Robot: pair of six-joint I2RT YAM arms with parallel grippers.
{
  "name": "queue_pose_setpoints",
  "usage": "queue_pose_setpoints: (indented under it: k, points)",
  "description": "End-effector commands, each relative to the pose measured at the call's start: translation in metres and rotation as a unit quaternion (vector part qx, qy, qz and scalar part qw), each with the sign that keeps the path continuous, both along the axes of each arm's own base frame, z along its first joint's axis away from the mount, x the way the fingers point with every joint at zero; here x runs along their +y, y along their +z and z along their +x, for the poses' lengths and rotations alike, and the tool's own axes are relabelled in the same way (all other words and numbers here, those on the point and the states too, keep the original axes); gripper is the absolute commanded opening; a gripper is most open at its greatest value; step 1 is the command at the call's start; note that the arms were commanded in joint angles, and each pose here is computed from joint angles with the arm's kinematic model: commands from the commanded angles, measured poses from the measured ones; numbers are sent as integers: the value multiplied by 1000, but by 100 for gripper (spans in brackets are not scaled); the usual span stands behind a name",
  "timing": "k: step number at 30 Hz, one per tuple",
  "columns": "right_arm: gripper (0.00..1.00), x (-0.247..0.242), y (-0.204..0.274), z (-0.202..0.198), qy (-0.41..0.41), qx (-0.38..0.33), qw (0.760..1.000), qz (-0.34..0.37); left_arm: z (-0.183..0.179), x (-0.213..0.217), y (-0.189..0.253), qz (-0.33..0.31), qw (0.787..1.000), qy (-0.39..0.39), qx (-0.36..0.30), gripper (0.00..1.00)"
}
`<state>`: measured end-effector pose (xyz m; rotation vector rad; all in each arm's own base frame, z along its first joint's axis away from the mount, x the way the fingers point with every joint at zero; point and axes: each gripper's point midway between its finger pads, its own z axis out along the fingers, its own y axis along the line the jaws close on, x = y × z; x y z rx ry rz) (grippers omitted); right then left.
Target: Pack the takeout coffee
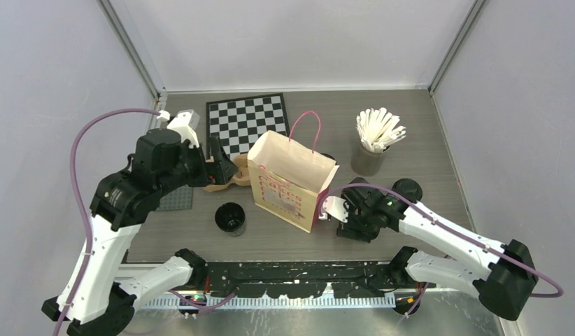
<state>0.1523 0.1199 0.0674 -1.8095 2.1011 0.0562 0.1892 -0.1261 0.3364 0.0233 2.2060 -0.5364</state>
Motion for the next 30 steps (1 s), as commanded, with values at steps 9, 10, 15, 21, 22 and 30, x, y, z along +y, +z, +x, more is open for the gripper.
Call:
queue_pose_setpoints:
  k: [9, 10, 15, 21, 22, 30]
  points:
    - [70, 48, 92, -25, 44, 17, 984, 169, -38, -15, 49, -71, 995, -75, -17, 85]
    - [70, 56, 96, -32, 59, 32, 980, 185, -40, -17, 49, -75, 994, -82, -13, 85]
    - [70, 104, 106, -60, 119, 50, 968, 216, -47, -15, 33, -76, 994, -69, 28, 81]
    - [71, 169, 121, -82, 159, 62, 946, 274, -57, -13, 1, -60, 990, -47, 118, 75]
    - [71, 182, 125, -82, 166, 56, 941, 290, -61, -14, -3, -64, 988, -49, 130, 74]
    - [71, 263, 172, -50, 138, -42, 897, 418, -88, -35, -25, -149, 963, -50, 220, 69]
